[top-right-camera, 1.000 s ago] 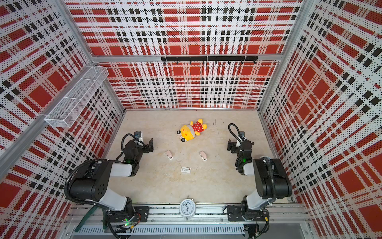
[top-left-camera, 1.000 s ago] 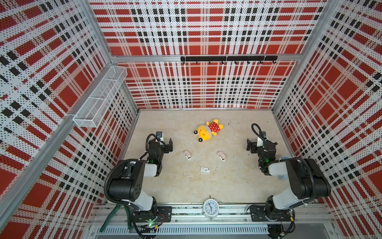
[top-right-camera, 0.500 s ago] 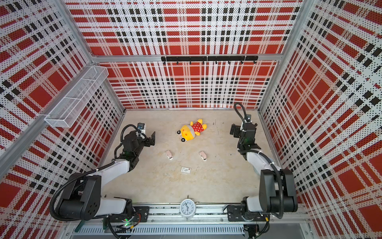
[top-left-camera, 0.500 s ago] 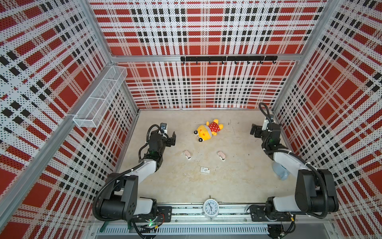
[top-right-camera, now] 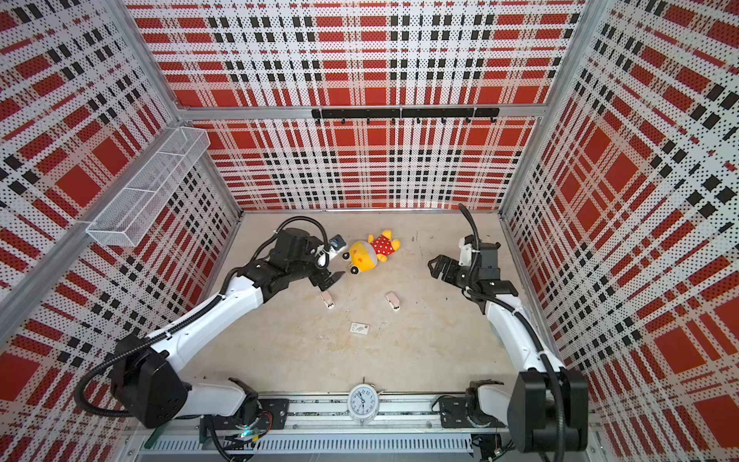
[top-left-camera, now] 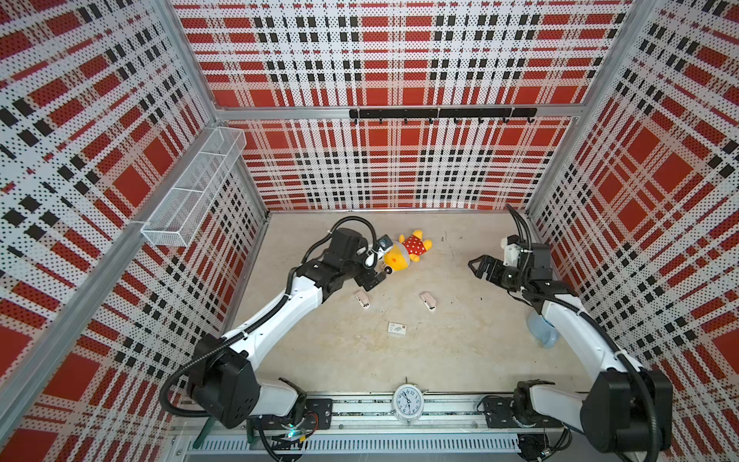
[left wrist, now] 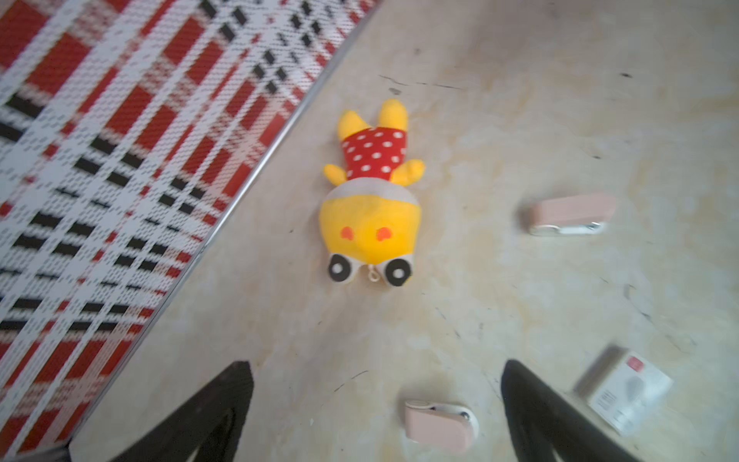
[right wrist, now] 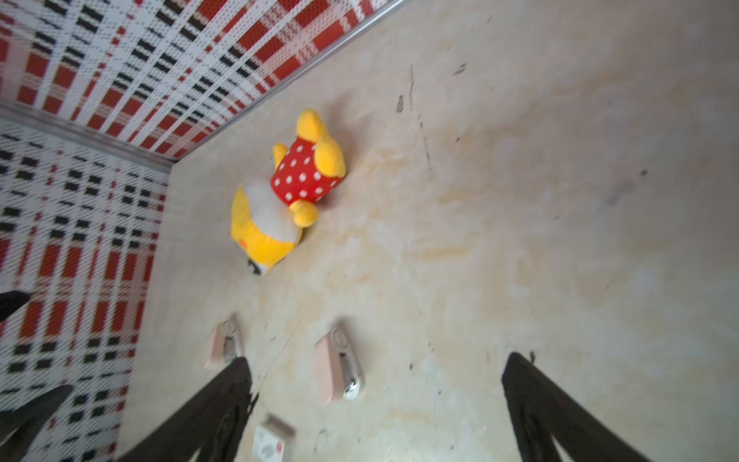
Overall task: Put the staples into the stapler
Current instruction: 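Reach the left gripper over the white staple box while the right gripper approaches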
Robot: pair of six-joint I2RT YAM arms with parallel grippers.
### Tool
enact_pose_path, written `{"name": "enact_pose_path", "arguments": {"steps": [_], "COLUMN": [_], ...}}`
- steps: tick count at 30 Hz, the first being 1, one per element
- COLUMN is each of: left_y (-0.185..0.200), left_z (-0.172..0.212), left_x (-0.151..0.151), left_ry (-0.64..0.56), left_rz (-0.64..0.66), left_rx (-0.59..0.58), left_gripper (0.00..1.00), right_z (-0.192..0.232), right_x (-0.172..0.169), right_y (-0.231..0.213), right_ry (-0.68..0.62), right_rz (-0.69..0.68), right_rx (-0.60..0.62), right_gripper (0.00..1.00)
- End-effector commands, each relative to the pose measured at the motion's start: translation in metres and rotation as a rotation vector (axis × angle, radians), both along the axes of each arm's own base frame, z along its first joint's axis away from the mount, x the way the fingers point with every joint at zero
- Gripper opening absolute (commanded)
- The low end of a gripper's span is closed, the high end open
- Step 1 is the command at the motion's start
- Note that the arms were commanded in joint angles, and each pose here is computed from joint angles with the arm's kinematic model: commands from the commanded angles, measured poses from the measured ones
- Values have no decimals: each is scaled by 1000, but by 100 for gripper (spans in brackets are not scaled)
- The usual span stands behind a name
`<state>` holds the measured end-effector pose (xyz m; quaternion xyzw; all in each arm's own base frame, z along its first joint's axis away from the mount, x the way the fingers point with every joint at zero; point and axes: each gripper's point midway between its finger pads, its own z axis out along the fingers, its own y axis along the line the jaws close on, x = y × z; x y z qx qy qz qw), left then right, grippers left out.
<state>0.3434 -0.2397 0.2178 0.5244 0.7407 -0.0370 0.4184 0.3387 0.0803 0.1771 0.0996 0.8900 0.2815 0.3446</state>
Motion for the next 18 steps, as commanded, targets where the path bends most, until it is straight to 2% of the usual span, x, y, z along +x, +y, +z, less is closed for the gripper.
{"name": "enact_pose_path", "arguments": {"steps": [1, 4, 7, 13, 18], "left_y": [-19, -35, -42, -36, -36], "left_z": [-45, -69, -90, -120, -139], "left_x": [-52, -72, -86, -87, -90], "left_ry": [169, 218, 274, 318, 352], "left_rz": [-232, -335, -403, -438, -450], "left_rx": [205, 278, 320, 405, 443], "left_gripper": [100, 100, 100, 100, 99], "right_z": [-7, -17, -20, -30, -48], "right_x": [-40, -66, -83, -102, -107], "right_y": [30, 41, 47, 62, 63], "right_ry": [119, 190, 187, 193, 236], "right_rz": [121, 168, 186, 227, 245], "right_rx": [164, 232, 287, 432, 427], "right_gripper": [97, 98, 98, 94, 93]}}
